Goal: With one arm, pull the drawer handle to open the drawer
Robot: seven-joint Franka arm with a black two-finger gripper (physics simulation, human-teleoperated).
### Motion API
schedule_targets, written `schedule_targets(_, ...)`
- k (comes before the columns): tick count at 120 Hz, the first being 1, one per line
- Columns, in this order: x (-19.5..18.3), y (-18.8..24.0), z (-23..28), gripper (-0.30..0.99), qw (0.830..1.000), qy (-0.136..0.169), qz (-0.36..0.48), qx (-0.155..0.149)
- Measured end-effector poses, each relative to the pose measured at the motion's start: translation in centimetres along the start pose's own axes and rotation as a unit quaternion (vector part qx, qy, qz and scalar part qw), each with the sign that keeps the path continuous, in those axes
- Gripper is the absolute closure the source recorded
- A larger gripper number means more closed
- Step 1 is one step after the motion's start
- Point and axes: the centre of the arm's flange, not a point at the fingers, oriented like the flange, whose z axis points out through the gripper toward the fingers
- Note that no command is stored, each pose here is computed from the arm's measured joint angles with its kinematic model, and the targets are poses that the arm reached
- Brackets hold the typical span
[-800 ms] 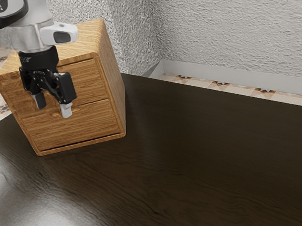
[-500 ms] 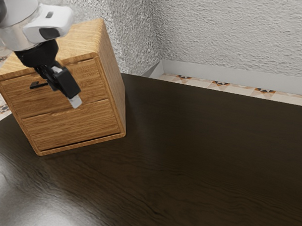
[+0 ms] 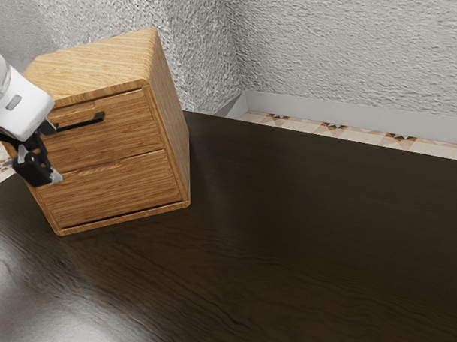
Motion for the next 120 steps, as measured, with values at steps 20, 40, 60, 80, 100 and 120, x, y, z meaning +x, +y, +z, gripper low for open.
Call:
schedule_targets(20, 1.6, -2.6, 3.8, 0.11, 0.998, -0.001, 0.059, 0.021)
schedule_targets(40, 1.2, -5.9, 5.3, 0.21, 0.996, 0.006, 0.08, 0.048)
schedule_targets(60, 2.3, -9.2, 7.8, 0.31, 0.995, 0.016, 0.089, 0.04)
schedule_targets(80, 0.6, -11.4, 9.5, 0.35, 0.997, 0.011, 0.078, 0.027)
schedule_targets(100, 1.4, -12.8, 11.3, 0.36, 0.997, 0.011, 0.079, 0.01)
schedule_targets(120, 0.5, -13.5, 12.3, 0.36, 0.998, 0.011, 0.067, -0.006)
